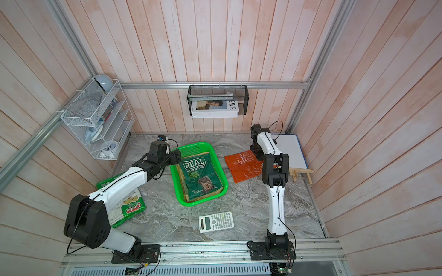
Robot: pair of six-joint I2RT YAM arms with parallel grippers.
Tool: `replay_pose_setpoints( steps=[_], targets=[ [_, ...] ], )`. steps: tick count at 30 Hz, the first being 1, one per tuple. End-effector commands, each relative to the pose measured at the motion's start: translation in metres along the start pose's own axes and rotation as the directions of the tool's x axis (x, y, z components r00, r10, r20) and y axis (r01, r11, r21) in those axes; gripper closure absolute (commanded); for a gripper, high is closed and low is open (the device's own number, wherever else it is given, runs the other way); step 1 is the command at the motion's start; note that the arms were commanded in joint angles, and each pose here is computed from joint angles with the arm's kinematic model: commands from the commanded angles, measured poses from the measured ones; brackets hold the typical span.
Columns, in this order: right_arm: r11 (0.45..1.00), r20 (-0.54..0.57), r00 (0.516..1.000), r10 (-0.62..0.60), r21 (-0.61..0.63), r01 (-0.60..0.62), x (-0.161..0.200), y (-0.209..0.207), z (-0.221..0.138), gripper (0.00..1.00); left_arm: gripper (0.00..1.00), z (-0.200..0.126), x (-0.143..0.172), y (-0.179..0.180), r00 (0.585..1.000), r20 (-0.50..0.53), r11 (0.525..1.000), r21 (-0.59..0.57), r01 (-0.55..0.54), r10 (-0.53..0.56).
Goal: Put the potato chips into the basket
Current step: Pick up the potato chip from the center of the board.
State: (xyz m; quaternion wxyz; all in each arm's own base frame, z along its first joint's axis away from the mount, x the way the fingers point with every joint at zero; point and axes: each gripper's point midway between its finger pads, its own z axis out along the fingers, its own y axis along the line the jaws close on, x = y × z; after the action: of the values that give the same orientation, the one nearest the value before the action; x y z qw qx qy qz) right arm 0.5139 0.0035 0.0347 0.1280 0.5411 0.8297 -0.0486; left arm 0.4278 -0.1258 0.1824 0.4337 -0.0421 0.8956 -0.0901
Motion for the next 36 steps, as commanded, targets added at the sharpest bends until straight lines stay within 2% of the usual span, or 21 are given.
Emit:
replay_pose_setpoints(
  steps=[1, 5, 9, 14, 21, 26, 31, 36],
  targets=[
    [0.997, -0.111, 0.993, 0.050, 0.062, -0.043, 0.028, -0.017, 0.038, 0.43, 0.12, 0.007, 0.008, 0.012, 0.999, -0.017, 0.999, -0.016, 0.029, -0.030],
    [0.994, -0.067, 0.995, 0.077, 0.080, -0.071, 0.025, -0.020, 0.039, 0.49, 0.12, 0.010, 0.010, 0.026, 0.999, -0.021, 0.998, -0.043, 0.041, -0.042],
    [0.991, -0.026, 0.995, 0.098, 0.097, -0.095, 0.019, -0.025, 0.037, 0.61, 0.12, 0.013, 0.013, 0.044, 0.998, -0.020, 0.996, -0.070, 0.061, -0.063],
    [0.990, -0.039, 0.994, 0.104, 0.100, -0.100, 0.019, -0.026, 0.037, 0.72, 0.12, 0.014, 0.008, 0.065, 0.995, -0.006, 0.992, -0.089, 0.094, -0.095],
    [0.992, -0.079, 0.993, 0.089, 0.096, -0.081, 0.021, -0.026, 0.035, 1.00, 0.12, 0.009, 0.003, 0.073, 0.997, 0.000, 0.991, -0.104, 0.082, -0.083],
    [0.998, -0.079, 0.996, 0.045, 0.053, -0.041, 0.016, -0.014, 0.020, 1.00, 0.12, 0.007, -0.001, 0.079, 0.999, 0.004, 0.989, -0.140, 0.048, -0.048],
    [0.999, -0.012, 0.999, -0.036, -0.002, 0.036, -0.001, -0.006, -0.018, 1.00, 0.12, 0.011, 0.000, 0.077, 0.998, -0.003, 0.990, -0.131, 0.057, -0.058],
    [0.995, 0.037, 0.995, -0.096, -0.031, 0.097, -0.001, -0.011, -0.046, 1.00, 0.12, 0.010, -0.002, 0.074, 0.997, 0.002, 0.991, -0.113, 0.073, -0.073]
  ],
)
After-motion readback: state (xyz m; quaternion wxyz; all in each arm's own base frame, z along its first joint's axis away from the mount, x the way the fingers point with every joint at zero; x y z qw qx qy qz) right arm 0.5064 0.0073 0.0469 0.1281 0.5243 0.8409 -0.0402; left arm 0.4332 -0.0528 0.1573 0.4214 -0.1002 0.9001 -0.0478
